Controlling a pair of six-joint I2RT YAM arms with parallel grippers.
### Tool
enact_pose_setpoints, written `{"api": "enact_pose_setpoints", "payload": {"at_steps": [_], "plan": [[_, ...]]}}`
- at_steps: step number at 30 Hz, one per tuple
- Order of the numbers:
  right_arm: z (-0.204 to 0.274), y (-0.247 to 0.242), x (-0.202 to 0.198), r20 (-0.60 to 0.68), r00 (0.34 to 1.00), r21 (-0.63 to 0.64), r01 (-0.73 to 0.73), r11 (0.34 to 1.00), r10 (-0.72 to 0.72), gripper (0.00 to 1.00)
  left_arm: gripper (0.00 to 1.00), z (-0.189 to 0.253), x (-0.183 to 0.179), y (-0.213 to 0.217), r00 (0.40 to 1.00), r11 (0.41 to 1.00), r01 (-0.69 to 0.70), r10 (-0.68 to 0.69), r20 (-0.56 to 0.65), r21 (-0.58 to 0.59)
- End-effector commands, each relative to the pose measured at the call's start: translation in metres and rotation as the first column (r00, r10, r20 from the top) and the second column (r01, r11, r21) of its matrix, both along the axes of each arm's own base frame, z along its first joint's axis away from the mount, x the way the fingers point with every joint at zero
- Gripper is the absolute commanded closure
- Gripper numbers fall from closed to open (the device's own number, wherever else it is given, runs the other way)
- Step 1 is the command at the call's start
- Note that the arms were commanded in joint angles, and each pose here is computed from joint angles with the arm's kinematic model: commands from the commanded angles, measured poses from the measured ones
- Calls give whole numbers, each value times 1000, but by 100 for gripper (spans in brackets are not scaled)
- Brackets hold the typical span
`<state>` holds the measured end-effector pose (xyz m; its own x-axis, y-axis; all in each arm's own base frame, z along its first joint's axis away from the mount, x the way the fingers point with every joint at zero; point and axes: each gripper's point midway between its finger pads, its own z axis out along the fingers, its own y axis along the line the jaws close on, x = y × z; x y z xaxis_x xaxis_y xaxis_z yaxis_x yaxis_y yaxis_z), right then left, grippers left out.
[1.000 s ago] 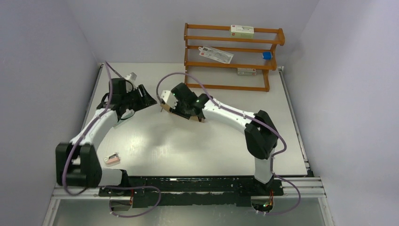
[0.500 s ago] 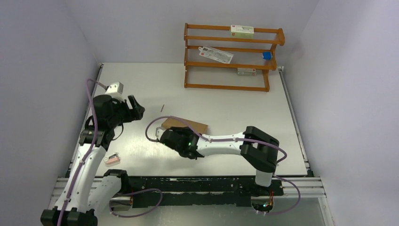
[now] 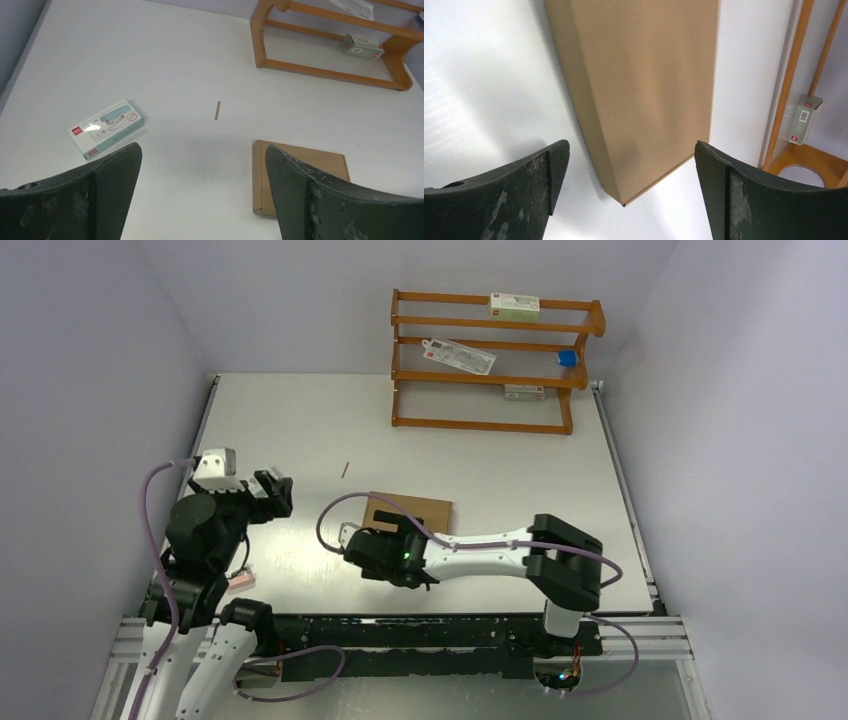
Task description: Fold the paper box
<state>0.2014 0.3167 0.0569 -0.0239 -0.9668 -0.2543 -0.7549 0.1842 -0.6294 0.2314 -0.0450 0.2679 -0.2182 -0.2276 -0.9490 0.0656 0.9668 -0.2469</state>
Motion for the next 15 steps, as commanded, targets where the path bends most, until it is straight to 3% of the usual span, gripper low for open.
{"api": "enact_pose_setpoints", "payload": {"at_steps": [1,3,6,9,11,15], "plan": [[62,19,10,22,997,258,64,964,-71,0,2,-4,-3,15,996,996,-88,88,22,-6],[85,18,27,34,989,363,124,924,-146,0,2,-3,-5,17,995,996,-93,93,30,-3],[122,4,57,34,956,540,227,811,-290,0,2,-3,-6,17,995,996,-87,87,39,0],[157,-28,87,-3,899,704,313,638,-438,0,2,2,-8,14,996,998,-68,67,64,5],[171,-62,107,-83,831,792,390,470,-550,0,2,5,-10,16,994,997,-71,70,80,11],[195,-147,129,-152,676,847,465,257,-721,0,2,10,-14,20,991,996,-83,80,109,17]]}}
